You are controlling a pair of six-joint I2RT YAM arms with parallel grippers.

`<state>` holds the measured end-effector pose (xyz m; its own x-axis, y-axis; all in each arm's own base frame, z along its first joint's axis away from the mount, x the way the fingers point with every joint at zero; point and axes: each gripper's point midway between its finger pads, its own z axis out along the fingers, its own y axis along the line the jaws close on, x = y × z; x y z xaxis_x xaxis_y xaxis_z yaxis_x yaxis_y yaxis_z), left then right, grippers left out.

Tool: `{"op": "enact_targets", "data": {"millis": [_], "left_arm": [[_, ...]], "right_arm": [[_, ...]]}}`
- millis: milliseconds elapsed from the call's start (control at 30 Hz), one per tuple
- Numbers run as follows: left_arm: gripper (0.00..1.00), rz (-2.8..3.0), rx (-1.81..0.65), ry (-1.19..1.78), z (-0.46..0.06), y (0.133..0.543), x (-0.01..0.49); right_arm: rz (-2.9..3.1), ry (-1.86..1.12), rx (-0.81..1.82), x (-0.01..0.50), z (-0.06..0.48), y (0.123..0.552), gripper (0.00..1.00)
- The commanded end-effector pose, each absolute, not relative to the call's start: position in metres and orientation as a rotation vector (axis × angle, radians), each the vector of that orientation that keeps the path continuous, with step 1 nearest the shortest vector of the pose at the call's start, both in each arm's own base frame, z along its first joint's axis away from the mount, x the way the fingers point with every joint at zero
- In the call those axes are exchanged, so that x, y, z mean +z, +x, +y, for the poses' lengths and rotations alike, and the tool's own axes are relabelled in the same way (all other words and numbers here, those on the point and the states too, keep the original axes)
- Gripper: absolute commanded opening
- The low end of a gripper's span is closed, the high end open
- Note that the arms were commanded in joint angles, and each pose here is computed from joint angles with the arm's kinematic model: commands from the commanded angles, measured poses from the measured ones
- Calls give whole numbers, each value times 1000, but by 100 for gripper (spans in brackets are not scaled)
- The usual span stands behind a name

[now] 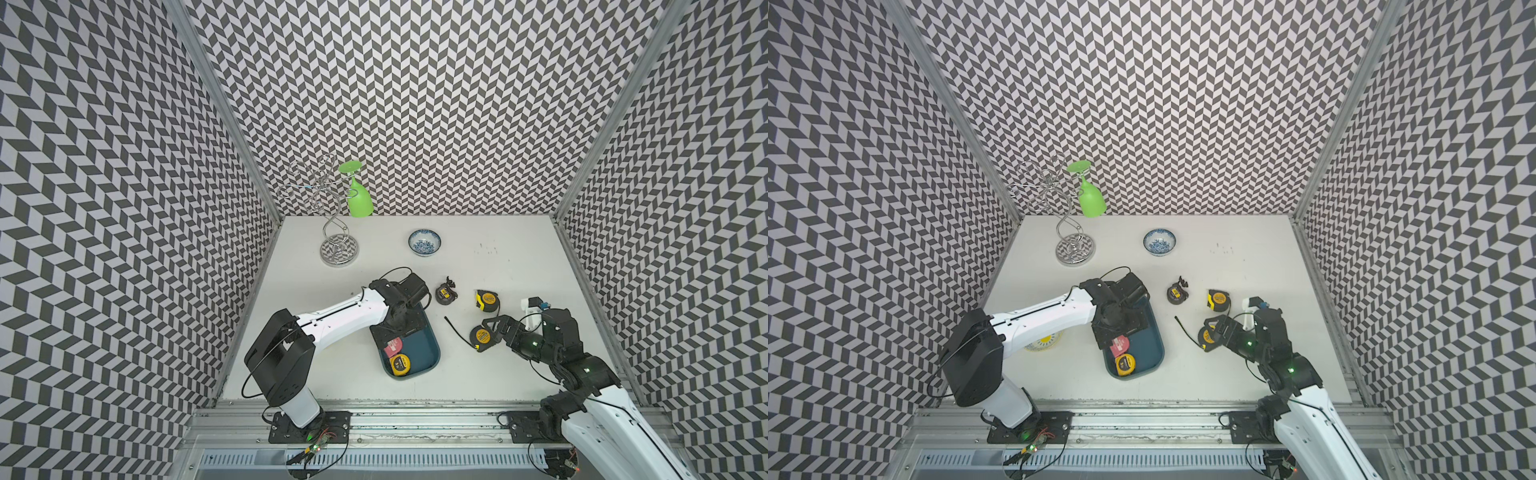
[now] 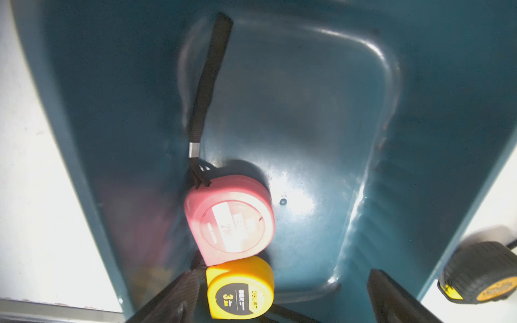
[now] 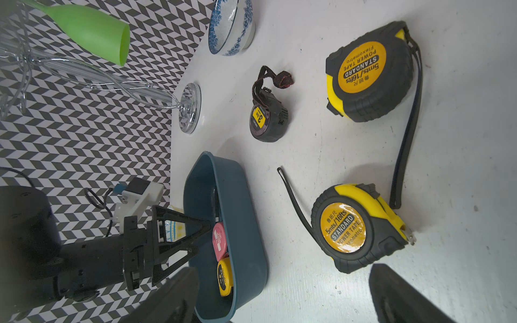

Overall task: Take the tape measure out of the storage box
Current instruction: Adjust the storage box at the center of the board.

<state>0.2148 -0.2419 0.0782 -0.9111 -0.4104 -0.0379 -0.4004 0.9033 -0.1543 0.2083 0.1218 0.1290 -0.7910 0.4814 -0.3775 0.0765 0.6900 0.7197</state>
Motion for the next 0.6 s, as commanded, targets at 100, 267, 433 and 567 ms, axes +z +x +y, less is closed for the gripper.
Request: {"op": "enact_targets", "data": {"millis": [100,267,433,567], "left_arm": [[100,2975,-85,-709,-238,209,62],[99,2984,38,-705,-235,201,52],[98,2959,121,-701,-228,195,45],[97,2931,125,-716,-225,197,43]], "right_arm": [[2312,407,947,140,120,214,100],[2316,400,939,140,119,214,100],[2323,396,930,138,118,210,99],[2325,395,922,136,116,208,100]]}}
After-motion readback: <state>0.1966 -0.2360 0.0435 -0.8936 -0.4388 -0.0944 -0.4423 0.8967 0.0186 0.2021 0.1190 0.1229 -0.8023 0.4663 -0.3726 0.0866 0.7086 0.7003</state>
